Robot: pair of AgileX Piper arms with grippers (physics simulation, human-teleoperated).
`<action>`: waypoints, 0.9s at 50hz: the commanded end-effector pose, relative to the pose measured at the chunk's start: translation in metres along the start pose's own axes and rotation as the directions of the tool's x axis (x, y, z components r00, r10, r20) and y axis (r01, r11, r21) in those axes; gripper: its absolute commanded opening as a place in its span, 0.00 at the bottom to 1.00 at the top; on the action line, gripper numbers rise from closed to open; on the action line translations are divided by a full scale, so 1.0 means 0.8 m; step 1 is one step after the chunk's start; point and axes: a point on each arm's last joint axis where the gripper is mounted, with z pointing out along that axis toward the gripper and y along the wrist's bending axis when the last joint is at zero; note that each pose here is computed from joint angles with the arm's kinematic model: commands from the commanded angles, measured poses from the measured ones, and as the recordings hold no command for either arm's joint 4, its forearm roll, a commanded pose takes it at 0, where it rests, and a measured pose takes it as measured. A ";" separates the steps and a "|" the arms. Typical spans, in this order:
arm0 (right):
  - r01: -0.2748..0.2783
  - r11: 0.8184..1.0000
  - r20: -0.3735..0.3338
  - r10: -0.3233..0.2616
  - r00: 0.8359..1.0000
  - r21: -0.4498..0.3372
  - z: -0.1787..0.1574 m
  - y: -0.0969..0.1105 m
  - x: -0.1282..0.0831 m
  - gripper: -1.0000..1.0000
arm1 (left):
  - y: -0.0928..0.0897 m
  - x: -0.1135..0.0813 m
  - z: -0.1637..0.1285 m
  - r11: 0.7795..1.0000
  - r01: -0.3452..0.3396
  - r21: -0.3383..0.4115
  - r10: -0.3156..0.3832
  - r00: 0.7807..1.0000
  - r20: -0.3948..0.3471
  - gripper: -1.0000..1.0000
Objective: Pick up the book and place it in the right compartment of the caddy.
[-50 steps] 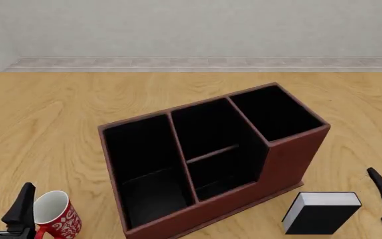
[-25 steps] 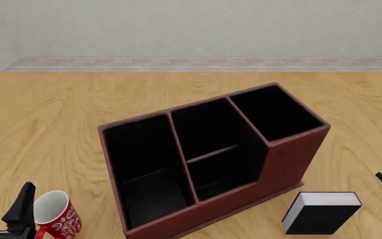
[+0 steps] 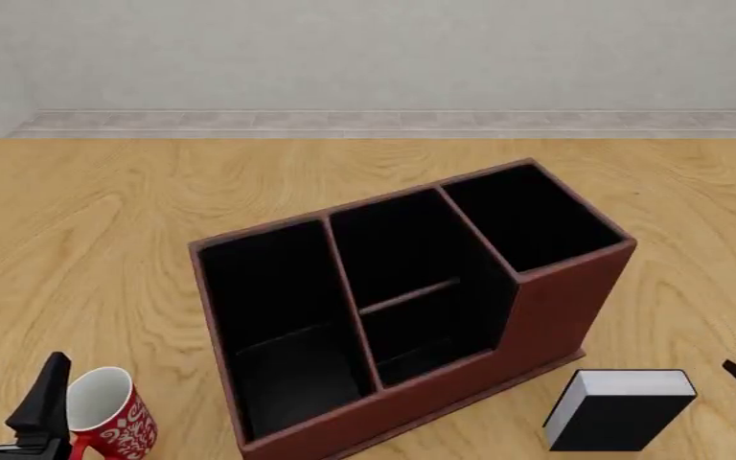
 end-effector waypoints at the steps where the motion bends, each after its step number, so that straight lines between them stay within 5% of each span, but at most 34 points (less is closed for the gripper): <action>1: 0.039 0.997 -0.022 -0.040 0.999 -0.070 0.011 -0.003 -0.004 1.00 | 0.000 0.001 0.000 1.000 -0.003 0.002 0.003 1.000 -0.005 1.00; 27: 0.067 0.982 -0.139 -0.092 0.986 -0.176 0.055 -0.010 0.006 1.00 | 0.000 0.002 0.000 1.000 -0.005 -0.005 0.005 1.000 -0.013 1.00; 45: 0.115 0.966 -0.196 -0.162 0.967 -0.232 0.080 0.011 0.031 1.00 | 0.000 0.003 0.000 1.000 -0.003 -0.003 0.003 1.000 -0.022 1.00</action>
